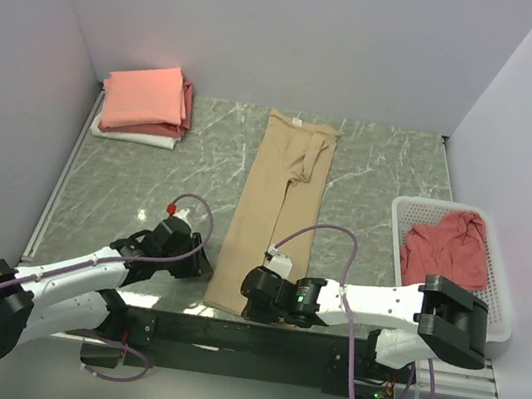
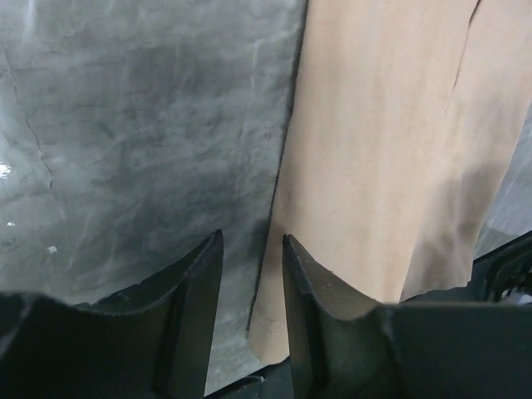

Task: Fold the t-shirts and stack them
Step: Fold the tshirt

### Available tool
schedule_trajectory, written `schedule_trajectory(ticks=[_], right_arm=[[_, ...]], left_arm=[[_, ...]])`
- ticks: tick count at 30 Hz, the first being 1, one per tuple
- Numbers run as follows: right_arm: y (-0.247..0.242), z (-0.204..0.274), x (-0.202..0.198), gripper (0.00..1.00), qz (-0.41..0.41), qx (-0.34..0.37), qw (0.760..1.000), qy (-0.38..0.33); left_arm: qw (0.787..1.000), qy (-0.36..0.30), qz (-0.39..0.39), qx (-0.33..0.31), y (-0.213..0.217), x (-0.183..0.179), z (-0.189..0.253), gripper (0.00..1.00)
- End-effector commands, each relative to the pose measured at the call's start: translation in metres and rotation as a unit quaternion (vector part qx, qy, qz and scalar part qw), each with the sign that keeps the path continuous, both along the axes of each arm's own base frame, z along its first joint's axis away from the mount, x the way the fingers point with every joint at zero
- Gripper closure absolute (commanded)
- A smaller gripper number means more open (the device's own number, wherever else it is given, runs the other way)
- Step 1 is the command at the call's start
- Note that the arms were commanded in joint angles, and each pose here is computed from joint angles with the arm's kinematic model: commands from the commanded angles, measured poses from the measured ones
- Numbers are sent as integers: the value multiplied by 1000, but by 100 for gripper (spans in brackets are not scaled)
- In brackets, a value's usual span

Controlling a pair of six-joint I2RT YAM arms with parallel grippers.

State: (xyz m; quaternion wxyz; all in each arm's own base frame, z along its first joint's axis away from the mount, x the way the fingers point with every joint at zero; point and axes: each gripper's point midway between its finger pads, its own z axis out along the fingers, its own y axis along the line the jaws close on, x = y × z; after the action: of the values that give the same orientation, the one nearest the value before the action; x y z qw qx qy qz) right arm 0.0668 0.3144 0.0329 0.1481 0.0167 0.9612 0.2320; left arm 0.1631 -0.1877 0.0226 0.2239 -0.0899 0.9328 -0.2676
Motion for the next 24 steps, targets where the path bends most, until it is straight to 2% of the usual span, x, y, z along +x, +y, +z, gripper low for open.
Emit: schedule_trajectory(ticks=[1,8,10,11,12,14,15,17,18,24], right_arm=[[-4,-3,4,100,-12,-9,1000,-6],[-6,-8,1,100,-4,-12,1000,1],[-6,-8,0,98,3,-15,1000,2],[-4,-7,-1,94,8,-13,1000,3],[-4,-4,-1,85,10,-12,1000,1],[-6,3,0,74,14,-8,1000,-3],[-8,7,0,62,15,-8,1000,-8],[-18,18,3,54,8,-7,1000,-17],[-23,23,7,51,0,-10,1000,-28],[-78,44,20,52,-64,-3,997,-46]], left_arm=[[999,-3,-34,-2,-5,-12,-3,59],[999,1,-39,15,-9,-28,-8,60],[999,10,-35,21,-6,-31,-10,64],[999,14,-33,22,-5,-32,-11,65],[999,18,-33,27,-3,-34,-13,67],[999,26,-34,33,-1,-38,-17,71],[998,30,-35,36,0,-40,-19,72],[998,32,-37,37,1,-42,-20,76],[998,33,-37,37,1,-43,-20,77],[997,42,-51,44,-3,-51,-24,82]])
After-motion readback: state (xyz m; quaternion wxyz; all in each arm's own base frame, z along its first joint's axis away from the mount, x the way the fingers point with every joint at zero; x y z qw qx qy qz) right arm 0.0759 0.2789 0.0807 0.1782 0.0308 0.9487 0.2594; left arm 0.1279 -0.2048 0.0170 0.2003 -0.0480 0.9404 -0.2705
